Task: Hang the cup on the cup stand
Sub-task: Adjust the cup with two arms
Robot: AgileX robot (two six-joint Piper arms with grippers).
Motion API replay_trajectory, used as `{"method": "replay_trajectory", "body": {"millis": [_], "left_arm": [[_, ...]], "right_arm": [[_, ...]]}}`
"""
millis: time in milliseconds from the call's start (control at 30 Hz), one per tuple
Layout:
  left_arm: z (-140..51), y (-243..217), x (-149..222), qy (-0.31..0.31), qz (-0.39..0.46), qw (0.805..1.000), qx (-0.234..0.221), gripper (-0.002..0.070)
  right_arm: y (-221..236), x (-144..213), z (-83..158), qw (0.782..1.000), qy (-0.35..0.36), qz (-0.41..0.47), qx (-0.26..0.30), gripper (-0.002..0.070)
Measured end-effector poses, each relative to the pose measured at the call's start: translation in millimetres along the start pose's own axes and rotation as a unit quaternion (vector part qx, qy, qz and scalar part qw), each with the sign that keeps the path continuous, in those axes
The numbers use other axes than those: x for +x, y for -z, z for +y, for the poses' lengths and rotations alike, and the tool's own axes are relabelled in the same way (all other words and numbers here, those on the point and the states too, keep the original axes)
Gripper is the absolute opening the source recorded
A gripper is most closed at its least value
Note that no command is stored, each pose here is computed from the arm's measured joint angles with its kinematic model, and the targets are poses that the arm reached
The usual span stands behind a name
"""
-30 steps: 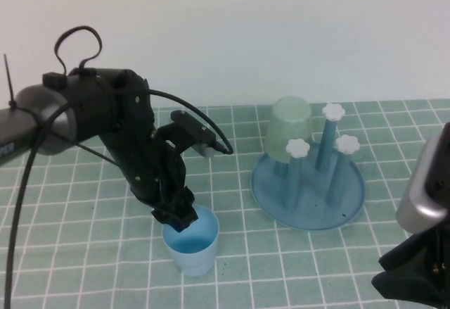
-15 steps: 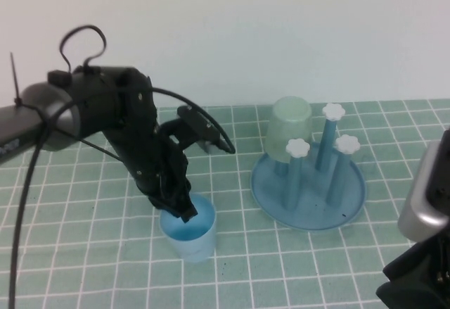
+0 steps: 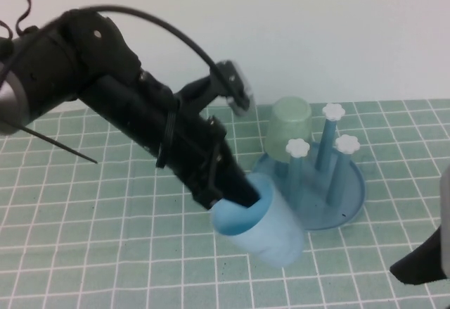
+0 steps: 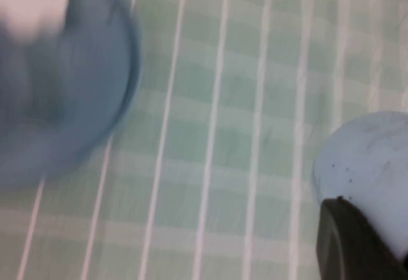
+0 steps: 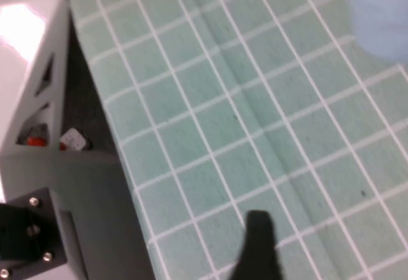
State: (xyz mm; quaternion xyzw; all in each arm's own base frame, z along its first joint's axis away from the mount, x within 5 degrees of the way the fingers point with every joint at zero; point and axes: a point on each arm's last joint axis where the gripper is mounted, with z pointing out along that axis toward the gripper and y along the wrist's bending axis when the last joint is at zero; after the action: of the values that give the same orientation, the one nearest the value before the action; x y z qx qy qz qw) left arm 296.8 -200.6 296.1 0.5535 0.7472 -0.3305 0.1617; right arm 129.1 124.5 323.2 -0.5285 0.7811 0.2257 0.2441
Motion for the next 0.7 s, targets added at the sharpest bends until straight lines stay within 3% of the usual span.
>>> {"method": "replay_trajectory", "body": {"millis": [100,200,400,700], "left_arm": [[-8.8,4,-12,0.001,-0.064,0.998,0.03,0.0011],[-14.1,7,-20,0.006,-0.101,0.994,0.047,0.0011],[-27.0,-4,-27,0.011,-0.093,0.993,0.065,0.0011],[-49.3,-22,-37,-0.014,-0.08,0.992,0.094,0.0011]], "right_arm": [[4,-2,4,1.0,0.015,-0.021,-0.007,0.0593],[5,-5,3,0.999,0.021,-0.037,0.006,0.0648],[6,-12,-4,0.996,0.028,-0.075,0.046,0.0666],[7,-14,-5,0.995,0.014,-0.087,0.055,0.0676]]}}
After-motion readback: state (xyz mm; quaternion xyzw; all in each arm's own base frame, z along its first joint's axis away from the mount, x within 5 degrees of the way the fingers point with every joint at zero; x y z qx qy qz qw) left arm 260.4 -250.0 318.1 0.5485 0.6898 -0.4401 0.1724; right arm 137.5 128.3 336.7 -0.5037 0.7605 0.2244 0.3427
